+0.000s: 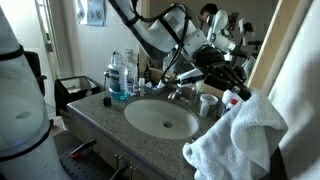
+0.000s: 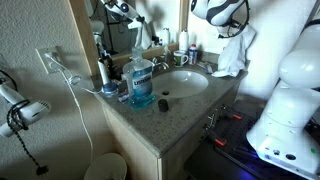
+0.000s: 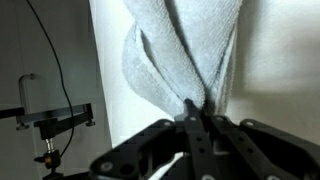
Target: Use the white towel to wipe the outside of the sink
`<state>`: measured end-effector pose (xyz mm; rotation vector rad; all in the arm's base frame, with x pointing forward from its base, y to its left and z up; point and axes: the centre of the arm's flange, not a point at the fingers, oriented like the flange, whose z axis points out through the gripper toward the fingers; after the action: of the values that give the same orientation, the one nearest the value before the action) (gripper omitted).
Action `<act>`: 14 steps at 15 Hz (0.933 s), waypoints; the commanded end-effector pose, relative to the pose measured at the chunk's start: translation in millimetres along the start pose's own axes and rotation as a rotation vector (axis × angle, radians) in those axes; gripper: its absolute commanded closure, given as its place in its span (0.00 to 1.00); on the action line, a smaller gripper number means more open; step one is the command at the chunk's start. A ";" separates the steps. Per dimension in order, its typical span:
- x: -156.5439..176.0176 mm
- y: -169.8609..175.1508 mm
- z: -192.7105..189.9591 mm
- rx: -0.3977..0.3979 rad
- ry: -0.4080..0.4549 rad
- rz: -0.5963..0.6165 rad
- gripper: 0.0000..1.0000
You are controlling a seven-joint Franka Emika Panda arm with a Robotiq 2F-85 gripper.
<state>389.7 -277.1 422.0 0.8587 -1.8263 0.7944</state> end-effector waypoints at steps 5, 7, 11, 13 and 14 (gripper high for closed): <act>-8.1 1.0 -11.1 0.025 0.004 -0.016 0.32; -6.2 0.9 -16.8 0.027 -0.010 -0.019 0.17; 4.4 6.3 -49.0 0.056 -0.140 -0.063 0.00; 14.9 13.1 -72.3 0.076 -0.218 -0.106 0.00; 22.6 17.8 -85.7 0.086 -0.262 -0.119 0.00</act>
<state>411.9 -229.8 435.4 1.0406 -1.8904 0.7459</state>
